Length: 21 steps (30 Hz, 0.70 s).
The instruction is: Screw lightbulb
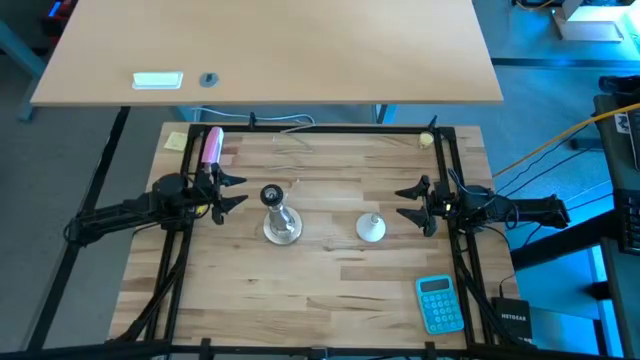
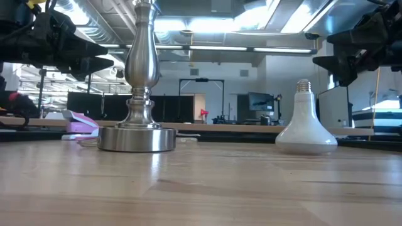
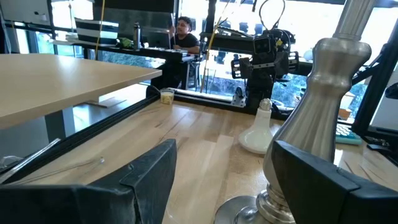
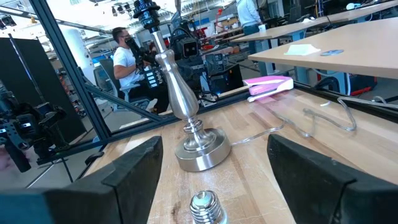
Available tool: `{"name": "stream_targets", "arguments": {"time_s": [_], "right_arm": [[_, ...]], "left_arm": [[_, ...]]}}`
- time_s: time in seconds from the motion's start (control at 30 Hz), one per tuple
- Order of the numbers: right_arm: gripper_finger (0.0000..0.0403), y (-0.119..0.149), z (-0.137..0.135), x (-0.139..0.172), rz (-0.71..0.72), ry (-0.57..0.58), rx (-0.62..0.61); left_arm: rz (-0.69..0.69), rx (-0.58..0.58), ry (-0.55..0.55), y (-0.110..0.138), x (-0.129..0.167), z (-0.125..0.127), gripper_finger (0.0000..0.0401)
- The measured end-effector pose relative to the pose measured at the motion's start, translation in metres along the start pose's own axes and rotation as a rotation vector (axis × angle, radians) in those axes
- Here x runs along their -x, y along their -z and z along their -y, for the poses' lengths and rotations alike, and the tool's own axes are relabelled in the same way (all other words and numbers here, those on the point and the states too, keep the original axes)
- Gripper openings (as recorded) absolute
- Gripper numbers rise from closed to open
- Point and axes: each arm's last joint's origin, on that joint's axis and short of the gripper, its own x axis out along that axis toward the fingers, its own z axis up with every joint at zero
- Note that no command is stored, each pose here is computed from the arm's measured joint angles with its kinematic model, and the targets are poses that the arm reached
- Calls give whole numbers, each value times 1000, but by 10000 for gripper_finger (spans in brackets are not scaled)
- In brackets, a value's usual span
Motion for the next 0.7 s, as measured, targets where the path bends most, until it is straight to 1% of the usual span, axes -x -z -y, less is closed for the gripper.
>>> {"name": "stream_targets", "arguments": {"time_s": [0.07,0.13,0.2,0.3,0.4,0.57,0.6,0.7], "right_arm": [[292,0,0,0,0,0,0],[292,0,0,0,0,0,0],[292,0,0,0,1,0,0],[292,0,0,0,2,-1,-1],[292,0,0,0,2,-1,-1],[292,0,0,0,4,-1,-6],[292,0,0,0,4,-2,-20],[292,0,0,0,3,-9,-82]], "left_arm": [[1,-2,0,0,0,0,253],[7,22,1,-1,0,0,253],[27,92,6,-2,0,0,253],[49,245,13,-5,0,1,253],[51,364,16,-5,0,1,253],[51,474,19,-5,0,1,253],[44,504,17,-4,0,0,253],[44,539,-7,-4,0,0,253]]}}
